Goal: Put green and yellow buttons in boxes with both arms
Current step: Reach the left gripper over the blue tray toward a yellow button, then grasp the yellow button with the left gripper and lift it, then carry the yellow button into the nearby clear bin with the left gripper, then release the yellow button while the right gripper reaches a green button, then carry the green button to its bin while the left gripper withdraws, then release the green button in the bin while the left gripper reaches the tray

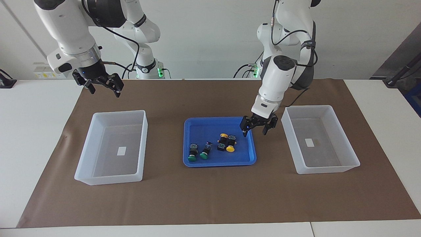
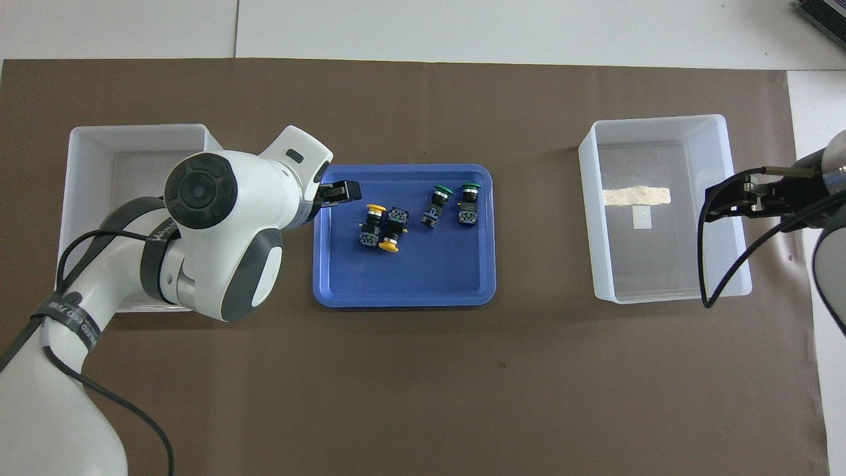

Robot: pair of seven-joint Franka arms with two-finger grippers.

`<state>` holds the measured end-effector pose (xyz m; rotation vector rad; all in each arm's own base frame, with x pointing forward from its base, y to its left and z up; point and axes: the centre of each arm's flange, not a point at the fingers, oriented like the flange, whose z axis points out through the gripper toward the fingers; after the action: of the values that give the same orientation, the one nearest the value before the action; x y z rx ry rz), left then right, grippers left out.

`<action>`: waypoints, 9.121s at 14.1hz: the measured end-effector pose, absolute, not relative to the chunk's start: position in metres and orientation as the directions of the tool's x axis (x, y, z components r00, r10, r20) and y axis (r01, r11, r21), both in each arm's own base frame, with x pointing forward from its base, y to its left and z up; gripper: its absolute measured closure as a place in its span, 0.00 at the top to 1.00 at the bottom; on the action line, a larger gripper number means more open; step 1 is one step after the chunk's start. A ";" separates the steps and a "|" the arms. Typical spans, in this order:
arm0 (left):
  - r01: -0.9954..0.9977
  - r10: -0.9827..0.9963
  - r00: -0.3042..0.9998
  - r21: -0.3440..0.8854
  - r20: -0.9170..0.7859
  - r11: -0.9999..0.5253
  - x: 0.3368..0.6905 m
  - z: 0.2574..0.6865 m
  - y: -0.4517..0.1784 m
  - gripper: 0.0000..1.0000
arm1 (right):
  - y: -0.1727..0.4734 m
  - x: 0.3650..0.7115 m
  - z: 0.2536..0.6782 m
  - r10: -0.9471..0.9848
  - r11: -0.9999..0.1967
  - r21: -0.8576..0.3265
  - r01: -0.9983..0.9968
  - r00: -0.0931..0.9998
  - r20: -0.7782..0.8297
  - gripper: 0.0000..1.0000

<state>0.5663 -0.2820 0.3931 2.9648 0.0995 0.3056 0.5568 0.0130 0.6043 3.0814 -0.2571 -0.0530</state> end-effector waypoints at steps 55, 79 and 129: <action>0.132 0.132 0.972 0.014 0.192 -0.991 0.557 0.342 -0.323 0.42 | 0.013 0.557 0.604 -0.166 -0.985 0.052 -0.165 0.986 -0.030 1.00; 0.136 0.140 0.982 0.044 0.123 -0.990 0.577 0.395 0.017 0.42 | 0.124 0.591 0.562 -0.187 -0.982 -0.002 -0.187 0.980 0.073 1.00; -0.118 -0.077 0.961 0.142 0.265 -0.983 0.573 0.435 -0.257 1.00 | 0.024 0.589 0.431 -0.073 -0.995 0.056 -0.081 0.987 0.141 0.33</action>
<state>0.5732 -0.2566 0.4349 2.9553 -0.1479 0.3895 0.5886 0.0243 0.4313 3.0703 -0.1189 0.2145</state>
